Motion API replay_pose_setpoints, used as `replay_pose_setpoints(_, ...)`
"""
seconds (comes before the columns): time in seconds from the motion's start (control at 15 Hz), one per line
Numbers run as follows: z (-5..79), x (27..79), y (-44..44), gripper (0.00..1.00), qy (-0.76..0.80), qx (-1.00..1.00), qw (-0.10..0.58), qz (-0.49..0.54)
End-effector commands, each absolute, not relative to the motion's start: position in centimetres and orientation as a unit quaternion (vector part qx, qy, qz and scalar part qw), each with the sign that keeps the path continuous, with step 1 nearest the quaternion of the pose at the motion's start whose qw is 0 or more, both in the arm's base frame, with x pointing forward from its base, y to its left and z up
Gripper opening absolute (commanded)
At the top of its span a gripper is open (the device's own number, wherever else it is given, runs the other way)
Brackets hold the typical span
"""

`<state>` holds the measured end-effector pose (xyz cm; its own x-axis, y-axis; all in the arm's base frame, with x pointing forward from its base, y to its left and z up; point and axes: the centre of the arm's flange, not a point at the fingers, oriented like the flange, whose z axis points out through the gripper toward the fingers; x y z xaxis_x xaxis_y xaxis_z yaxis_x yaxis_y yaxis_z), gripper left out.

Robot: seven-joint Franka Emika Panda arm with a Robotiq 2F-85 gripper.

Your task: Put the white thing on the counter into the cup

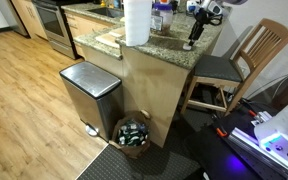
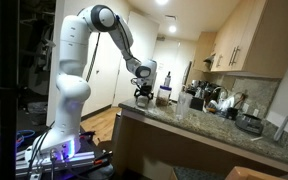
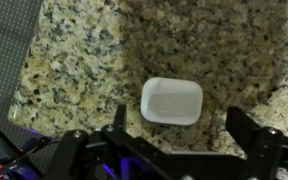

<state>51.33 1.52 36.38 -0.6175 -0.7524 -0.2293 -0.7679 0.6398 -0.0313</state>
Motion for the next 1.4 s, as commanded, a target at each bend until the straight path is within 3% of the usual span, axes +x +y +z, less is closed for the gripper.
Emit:
replay_pose_setpoints(0.0,36.38,51.33,1.52,1.0,0.899,-0.423,0.111,0.035)
replay_pose_setpoints(0.4,36.37,50.78,1.69,1.0,0.906,-0.415,0.068,0.052)
replay_pose_setpoints(1.33,35.66,50.49,1.98,1.0,0.909,-0.407,0.068,0.055)
